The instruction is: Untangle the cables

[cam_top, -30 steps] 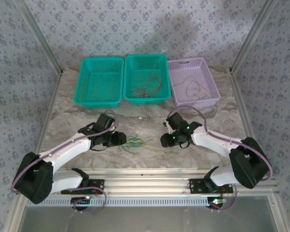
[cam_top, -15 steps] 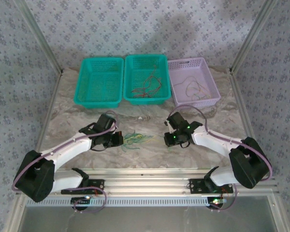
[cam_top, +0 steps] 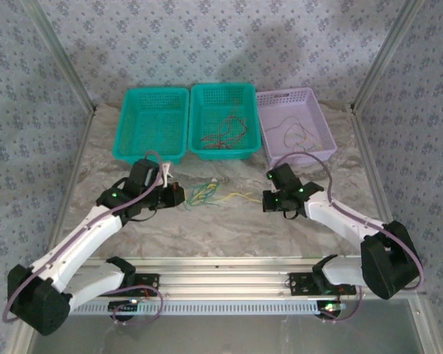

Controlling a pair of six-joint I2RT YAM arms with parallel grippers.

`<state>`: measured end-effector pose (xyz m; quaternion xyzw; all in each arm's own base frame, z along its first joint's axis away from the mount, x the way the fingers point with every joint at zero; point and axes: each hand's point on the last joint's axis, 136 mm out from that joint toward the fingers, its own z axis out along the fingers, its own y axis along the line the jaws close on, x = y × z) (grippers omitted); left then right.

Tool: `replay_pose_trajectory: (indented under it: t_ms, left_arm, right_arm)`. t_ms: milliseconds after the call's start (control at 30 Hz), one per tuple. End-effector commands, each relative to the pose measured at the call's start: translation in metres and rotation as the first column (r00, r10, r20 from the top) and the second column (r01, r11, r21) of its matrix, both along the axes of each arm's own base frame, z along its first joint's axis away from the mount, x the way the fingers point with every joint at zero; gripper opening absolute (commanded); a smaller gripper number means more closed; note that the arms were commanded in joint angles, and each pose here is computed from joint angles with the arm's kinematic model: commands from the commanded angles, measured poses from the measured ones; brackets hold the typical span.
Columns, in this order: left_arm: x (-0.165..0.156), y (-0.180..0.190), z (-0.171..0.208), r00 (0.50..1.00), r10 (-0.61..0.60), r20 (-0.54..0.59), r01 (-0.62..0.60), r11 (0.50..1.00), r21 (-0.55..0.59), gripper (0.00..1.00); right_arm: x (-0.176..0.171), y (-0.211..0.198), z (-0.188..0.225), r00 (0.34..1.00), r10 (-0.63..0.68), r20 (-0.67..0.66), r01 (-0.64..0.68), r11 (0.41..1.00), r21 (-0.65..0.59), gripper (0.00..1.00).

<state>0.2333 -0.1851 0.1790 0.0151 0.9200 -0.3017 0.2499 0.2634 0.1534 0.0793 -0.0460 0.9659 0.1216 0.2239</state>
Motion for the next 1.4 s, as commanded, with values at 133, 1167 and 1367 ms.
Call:
replay_pose_trajectory:
  t_ms: [133,1167,1367]
  left_arm:
    - [-0.006,0.03,0.052,0.997,0.027,0.073,-0.029,0.999,0.032,0.0]
    - [-0.011,0.082,0.113,0.978,0.081,0.192,-0.111,0.983,0.149,0.0]
    - [-0.008,0.096,0.104,0.974,0.127,0.189,-0.166,0.964,0.21,0.0]
  right_arm:
    - [0.014,-0.05,0.001,0.974,-0.227,0.019,0.228,0.973,-0.04,0.0]
    - [-0.003,-0.137,0.014,0.877,-0.472,0.09,0.48,0.867,-0.134,0.0]
    - [-0.007,-0.152,0.01,0.833,-0.547,0.083,0.553,0.829,-0.082,0.0]
